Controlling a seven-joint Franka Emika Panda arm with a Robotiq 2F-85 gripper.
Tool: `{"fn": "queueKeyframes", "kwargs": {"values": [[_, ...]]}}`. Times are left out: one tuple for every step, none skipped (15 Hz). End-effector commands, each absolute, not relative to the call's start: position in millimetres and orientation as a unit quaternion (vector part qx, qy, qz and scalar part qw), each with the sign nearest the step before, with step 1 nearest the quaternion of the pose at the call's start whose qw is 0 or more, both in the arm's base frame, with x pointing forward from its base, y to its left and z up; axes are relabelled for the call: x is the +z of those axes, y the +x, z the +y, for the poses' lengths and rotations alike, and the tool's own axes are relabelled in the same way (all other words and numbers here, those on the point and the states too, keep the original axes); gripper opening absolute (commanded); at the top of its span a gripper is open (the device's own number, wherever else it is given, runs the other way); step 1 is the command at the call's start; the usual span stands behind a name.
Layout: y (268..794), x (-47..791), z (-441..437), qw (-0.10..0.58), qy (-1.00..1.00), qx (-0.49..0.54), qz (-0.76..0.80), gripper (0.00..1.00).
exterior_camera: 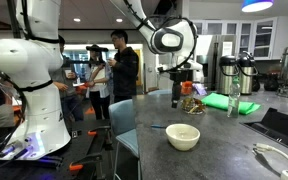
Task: Pick up the pen on the table and put it in the bowl
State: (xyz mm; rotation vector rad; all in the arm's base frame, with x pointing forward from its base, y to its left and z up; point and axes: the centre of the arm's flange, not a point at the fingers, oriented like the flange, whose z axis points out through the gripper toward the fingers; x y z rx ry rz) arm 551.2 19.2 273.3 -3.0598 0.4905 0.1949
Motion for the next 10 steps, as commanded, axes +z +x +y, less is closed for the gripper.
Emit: {"fn": "queueKeyframes", "kwargs": {"values": [[556.0,248.8,36.1,0.020,-0.983,0.059,0.171,1.00],[552.8,239.3,41.9,0.015,-0.983,0.064,0.172,1.00],[551.0,231.0,47.0,0.015,-0.983,0.069,0.170,1.00],[546.2,223.5,51.8,0.015,-0.982,0.079,0.171,1.00],[543.3,215.3,55.5,0.011,-0.982,0.084,0.168,1.00],[540.9,206.9,59.0,0.011,-0.981,0.091,0.169,1.00],[538.1,200.1,61.3,0.008,-0.981,0.095,0.167,1.00],[534.8,192.1,63.5,0.008,-0.981,0.099,0.166,1.00],[532.2,184.3,64.8,0.006,-0.982,0.098,0.164,1.00],[530.1,178.8,64.5,0.004,-0.982,0.093,0.165,1.00]]}}
